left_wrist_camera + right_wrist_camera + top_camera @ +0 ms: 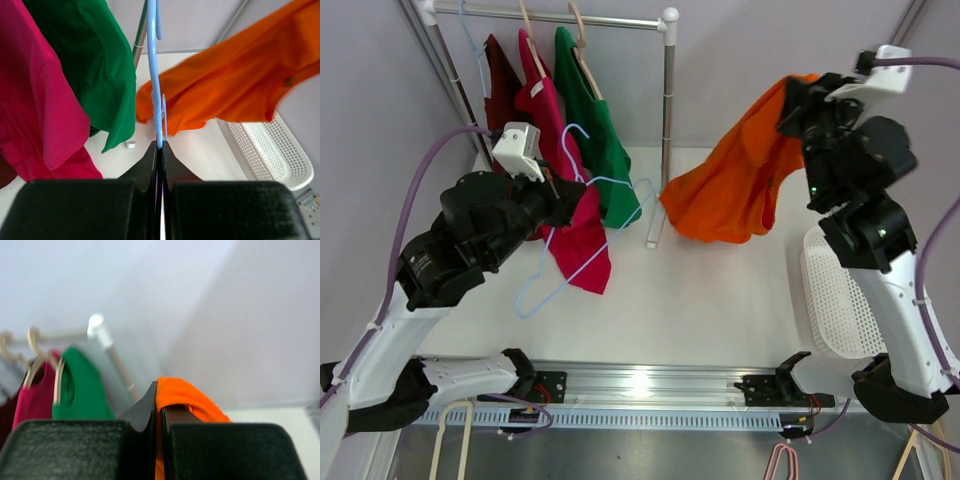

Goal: Remove the t-shirt from the hanger

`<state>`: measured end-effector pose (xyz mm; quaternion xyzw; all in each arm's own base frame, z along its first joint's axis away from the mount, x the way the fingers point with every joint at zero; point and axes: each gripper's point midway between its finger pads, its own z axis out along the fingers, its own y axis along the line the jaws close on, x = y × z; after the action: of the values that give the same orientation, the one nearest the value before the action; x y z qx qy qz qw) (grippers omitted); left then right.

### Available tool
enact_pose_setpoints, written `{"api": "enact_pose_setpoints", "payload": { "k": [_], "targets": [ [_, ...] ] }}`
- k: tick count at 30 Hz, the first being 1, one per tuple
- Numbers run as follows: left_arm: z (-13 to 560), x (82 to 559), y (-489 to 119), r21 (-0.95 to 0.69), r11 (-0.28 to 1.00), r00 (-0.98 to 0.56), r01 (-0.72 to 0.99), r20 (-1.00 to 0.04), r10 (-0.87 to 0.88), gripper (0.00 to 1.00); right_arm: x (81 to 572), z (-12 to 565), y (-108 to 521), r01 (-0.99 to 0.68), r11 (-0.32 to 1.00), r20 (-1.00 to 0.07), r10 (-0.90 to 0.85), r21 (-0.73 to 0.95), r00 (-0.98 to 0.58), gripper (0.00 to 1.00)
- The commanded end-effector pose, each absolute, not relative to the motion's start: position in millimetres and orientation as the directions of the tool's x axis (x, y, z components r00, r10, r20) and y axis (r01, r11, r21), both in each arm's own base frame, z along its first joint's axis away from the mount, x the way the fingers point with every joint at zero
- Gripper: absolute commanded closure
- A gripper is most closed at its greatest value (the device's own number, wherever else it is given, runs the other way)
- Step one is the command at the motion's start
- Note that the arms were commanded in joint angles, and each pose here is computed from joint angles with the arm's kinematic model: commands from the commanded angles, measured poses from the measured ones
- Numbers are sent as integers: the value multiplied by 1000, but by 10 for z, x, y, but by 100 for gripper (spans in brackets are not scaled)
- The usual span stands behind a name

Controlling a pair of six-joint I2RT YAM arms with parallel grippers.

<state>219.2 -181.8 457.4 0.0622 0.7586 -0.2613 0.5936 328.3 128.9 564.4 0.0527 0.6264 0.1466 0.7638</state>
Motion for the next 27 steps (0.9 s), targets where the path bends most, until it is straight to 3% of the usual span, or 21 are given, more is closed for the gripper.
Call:
{"api": "enact_pose_setpoints", "payload": {
  "k": [1,5,6,7,16,19,20,22,23,27],
  "targets": [
    [4833,2329,-1745,-340,867,-178,365,-939,-294,99,2980,6330,650,24,960,-875,244,278,418,100],
    [4843,2479,-1676,-328,902,-149,280,-943,-297,99,2709,6714,-11,300,888,-808,124,350,575,100],
    [4865,2512,-1655,-326,908,-132,263,-945,-301,99,2567,6861,-200,329,839,-746,129,434,653,100],
    [4877,2567,-1617,-323,918,-110,230,-946,-305,99,2563,6840,-322,428,811,-773,47,399,632,100],
    [5285,2937,-1744,-314,934,56,171,-943,-327,99,2230,7409,-1136,592,666,-705,-138,454,696,100],
    [5405,3060,-1839,-301,938,99,173,-942,-320,99,2185,7240,-1289,644,611,-735,-146,460,663,100],
    [5449,3101,-1842,-294,941,113,168,-942,-315,99,2409,6992,-1298,681,605,-787,-140,412,601,100],
    [5464,3191,-1888,-290,942,118,167,-943,-311,99,2334,6747,-1346,647,611,-786,-66,455,615,100],
    [5489,3275,-1913,-287,945,123,158,-944,-307,99,2553,6368,-1407,687,601,-838,-50,409,543,100],
    [5535,3411,-1990,-258,953,155,155,-947,-282,99,2652,5470,-1495,689,583,-878,96,431,468,100]
  ]
}}
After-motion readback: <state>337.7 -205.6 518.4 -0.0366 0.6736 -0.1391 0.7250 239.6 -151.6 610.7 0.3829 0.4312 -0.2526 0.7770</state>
